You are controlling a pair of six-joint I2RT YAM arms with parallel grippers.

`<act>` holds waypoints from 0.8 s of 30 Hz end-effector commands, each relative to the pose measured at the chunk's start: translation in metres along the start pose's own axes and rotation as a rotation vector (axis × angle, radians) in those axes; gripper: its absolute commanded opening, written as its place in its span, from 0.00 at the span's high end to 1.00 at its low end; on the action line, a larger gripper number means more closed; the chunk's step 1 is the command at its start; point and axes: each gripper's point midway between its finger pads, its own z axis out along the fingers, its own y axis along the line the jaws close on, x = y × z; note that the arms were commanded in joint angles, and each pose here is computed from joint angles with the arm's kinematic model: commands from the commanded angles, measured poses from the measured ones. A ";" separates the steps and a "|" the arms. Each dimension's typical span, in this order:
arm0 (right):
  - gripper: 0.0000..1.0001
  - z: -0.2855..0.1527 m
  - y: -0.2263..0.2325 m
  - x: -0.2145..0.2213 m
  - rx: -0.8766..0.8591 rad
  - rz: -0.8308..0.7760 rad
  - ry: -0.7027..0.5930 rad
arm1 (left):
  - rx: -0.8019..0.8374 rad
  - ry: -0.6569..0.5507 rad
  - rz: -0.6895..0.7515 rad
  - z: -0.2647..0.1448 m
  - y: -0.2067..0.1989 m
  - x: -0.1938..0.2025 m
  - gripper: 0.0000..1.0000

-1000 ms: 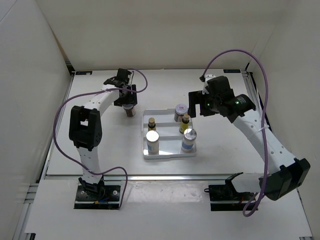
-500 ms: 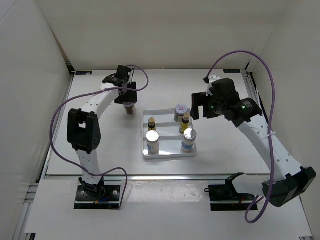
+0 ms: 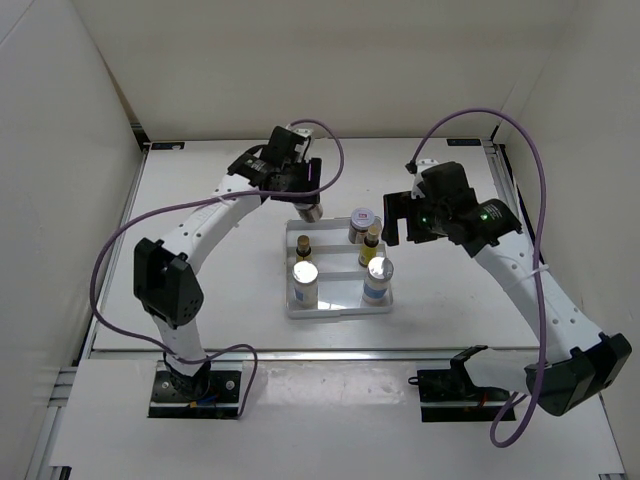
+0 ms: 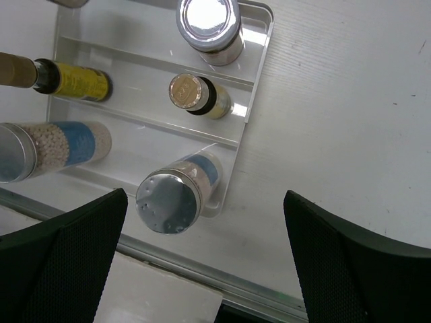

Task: Organize the condiment bottles

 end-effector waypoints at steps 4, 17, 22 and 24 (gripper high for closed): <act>0.00 -0.012 -0.003 -0.001 0.007 0.002 -0.038 | -0.050 0.032 -0.013 0.022 0.009 0.012 0.67; 0.00 -0.015 -0.007 0.003 0.025 0.003 -0.042 | -0.111 0.122 -0.007 0.067 0.021 0.037 0.35; 0.00 -0.012 -0.014 0.005 0.067 0.024 -0.027 | -0.153 0.103 -0.004 0.063 0.027 0.029 0.00; 0.00 -0.010 -0.024 0.005 0.136 0.043 -0.007 | -0.176 0.064 -0.005 0.049 0.029 0.014 0.00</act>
